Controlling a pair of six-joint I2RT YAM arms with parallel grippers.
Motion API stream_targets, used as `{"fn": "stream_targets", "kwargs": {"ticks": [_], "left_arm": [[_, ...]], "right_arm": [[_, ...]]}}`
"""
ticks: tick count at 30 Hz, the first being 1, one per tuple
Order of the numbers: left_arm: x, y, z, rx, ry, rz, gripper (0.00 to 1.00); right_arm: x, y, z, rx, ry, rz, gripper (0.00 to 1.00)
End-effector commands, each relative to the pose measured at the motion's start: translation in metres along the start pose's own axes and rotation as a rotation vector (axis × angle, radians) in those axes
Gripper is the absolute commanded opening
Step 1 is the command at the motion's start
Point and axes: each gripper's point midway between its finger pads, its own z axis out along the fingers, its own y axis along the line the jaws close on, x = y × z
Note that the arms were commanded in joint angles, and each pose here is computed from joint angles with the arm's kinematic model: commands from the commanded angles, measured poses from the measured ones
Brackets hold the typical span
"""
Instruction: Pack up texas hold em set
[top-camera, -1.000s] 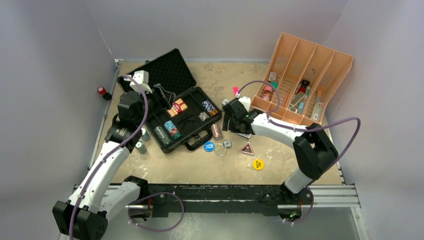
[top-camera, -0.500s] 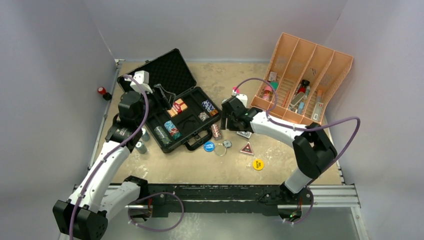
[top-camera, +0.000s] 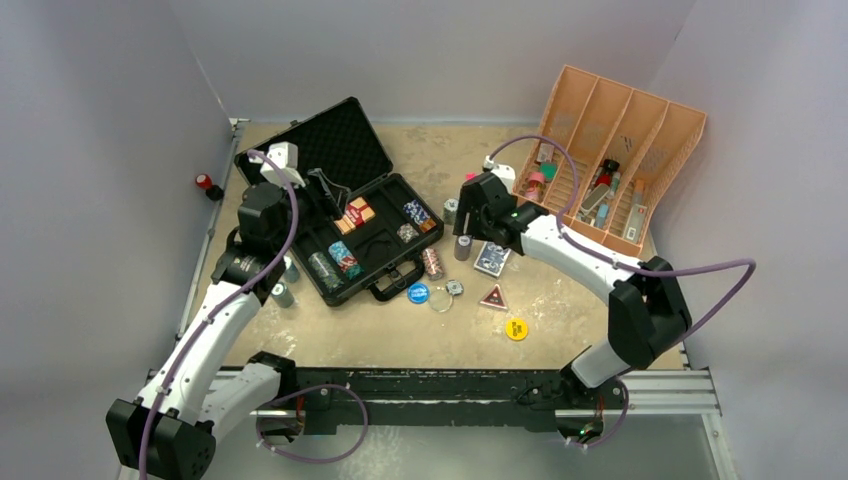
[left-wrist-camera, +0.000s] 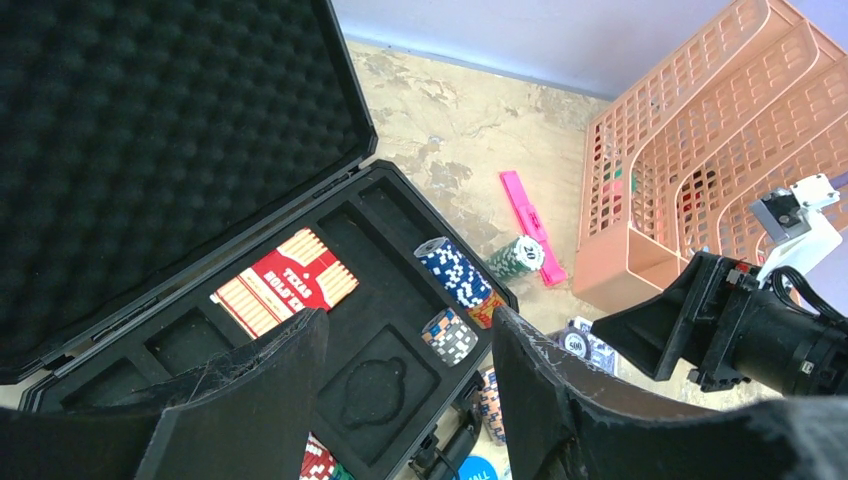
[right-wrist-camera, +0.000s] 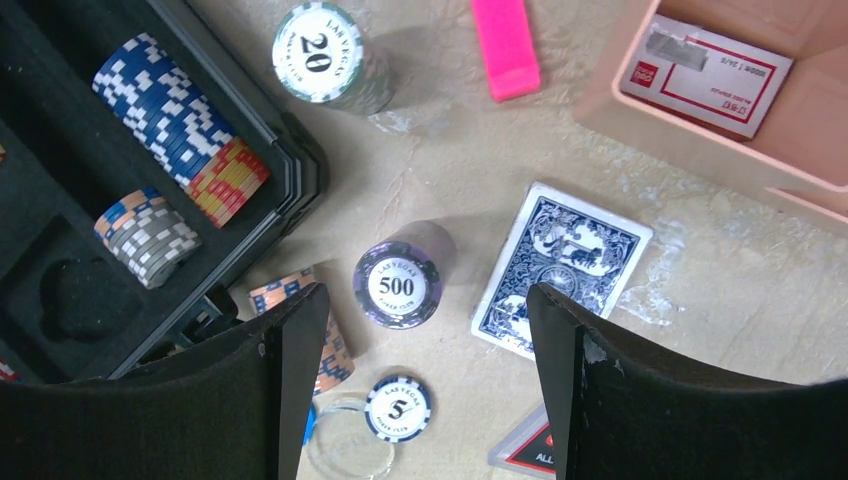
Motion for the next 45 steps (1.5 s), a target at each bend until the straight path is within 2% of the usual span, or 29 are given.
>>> {"fn": "stream_targets", "kwargs": {"ticks": [1, 5, 15, 19, 21, 24, 29, 32, 36, 45], "left_arm": [[-0.012, -0.004, 0.002, 0.015, -0.049, 0.006, 0.61], [-0.011, -0.004, 0.003, 0.014, -0.046, 0.004, 0.61], [-0.008, -0.004, 0.005, 0.013, -0.034, 0.004, 0.61], [-0.007, -0.003, 0.006, 0.01, -0.031, 0.004, 0.61], [-0.006, -0.003, 0.006, 0.013, -0.029, 0.004, 0.61], [-0.006, -0.003, 0.007, 0.015, -0.024, 0.004, 0.61], [-0.003, -0.003, 0.008, 0.016, -0.016, 0.004, 0.61], [0.0, -0.004, 0.01, 0.022, -0.004, 0.005, 0.61], [0.008, -0.01, 0.013, 0.063, 0.031, 0.007, 0.62], [0.04, -0.076, 0.006, 0.361, 0.186, 0.071, 0.63]], "right_arm": [[-0.009, -0.011, -0.007, -0.011, -0.012, 0.016, 0.76], [-0.005, 0.002, -0.003, -0.096, -0.002, -0.034, 0.76], [0.018, 0.021, 0.031, -0.149, 0.104, -0.147, 0.77], [0.023, 0.022, 0.037, -0.151, 0.113, -0.153, 0.72], [0.023, 0.023, 0.04, -0.154, 0.105, -0.157, 0.69], [0.023, 0.025, 0.046, -0.157, 0.097, -0.166, 0.58], [0.021, 0.027, 0.047, -0.167, 0.089, -0.183, 0.32], [0.016, 0.031, 0.036, -0.205, 0.082, -0.199, 0.25], [0.0, 0.044, 0.007, -0.301, 0.053, -0.209, 0.23], [0.0, 0.095, -0.085, -0.773, 0.094, -0.3, 0.23]]}}
